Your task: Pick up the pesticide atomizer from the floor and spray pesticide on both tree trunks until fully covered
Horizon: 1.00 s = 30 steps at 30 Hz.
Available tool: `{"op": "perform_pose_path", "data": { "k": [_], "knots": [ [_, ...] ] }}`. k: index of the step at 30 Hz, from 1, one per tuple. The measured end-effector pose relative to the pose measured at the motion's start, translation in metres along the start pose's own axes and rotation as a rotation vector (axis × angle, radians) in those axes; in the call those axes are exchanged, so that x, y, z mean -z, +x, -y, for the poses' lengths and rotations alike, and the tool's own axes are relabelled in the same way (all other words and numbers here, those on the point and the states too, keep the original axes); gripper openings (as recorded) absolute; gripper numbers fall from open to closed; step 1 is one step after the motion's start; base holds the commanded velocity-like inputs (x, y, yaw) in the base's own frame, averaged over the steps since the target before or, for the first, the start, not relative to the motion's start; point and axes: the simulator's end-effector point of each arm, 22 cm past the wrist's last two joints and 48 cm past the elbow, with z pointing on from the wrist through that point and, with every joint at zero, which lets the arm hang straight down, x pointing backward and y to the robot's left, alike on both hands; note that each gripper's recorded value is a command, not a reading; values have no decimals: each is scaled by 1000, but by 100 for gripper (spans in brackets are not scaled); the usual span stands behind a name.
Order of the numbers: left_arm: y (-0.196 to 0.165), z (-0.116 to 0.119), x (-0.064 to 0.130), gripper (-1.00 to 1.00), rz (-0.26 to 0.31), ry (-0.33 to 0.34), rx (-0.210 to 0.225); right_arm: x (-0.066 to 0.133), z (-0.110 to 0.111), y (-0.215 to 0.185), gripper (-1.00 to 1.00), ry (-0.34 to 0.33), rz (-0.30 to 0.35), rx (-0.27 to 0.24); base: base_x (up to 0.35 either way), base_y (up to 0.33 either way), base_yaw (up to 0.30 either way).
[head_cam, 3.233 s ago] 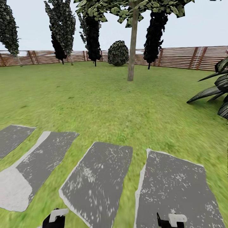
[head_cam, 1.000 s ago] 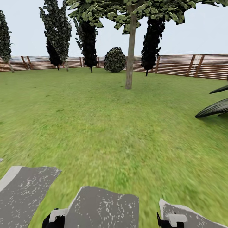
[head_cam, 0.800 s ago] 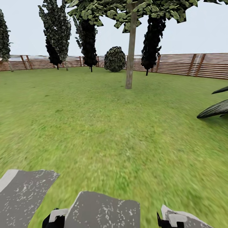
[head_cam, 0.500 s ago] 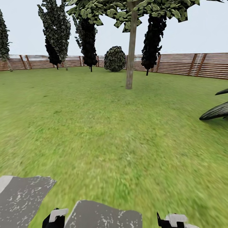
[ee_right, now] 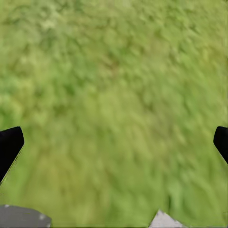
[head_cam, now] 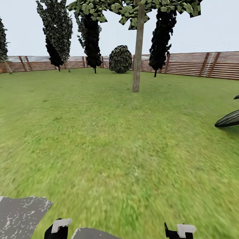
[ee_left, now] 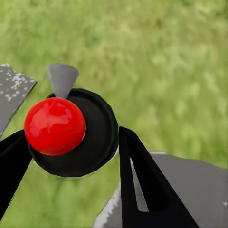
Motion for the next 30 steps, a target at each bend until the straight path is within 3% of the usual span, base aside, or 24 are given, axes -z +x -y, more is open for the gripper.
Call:
{"op": "perform_pose_path", "data": {
  "k": [12,20,30],
  "knots": [
    [0,0,0,-100,0,0,0,0,0,0,100,1,0,0,339,0,-4],
    [0,0,0,-100,0,0,0,0,0,0,100,0,-1,0,339,0,-184],
    [0,0,0,-100,1,0,0,0,0,1,100,1,-1,0,339,0,-10]
  ]
}}
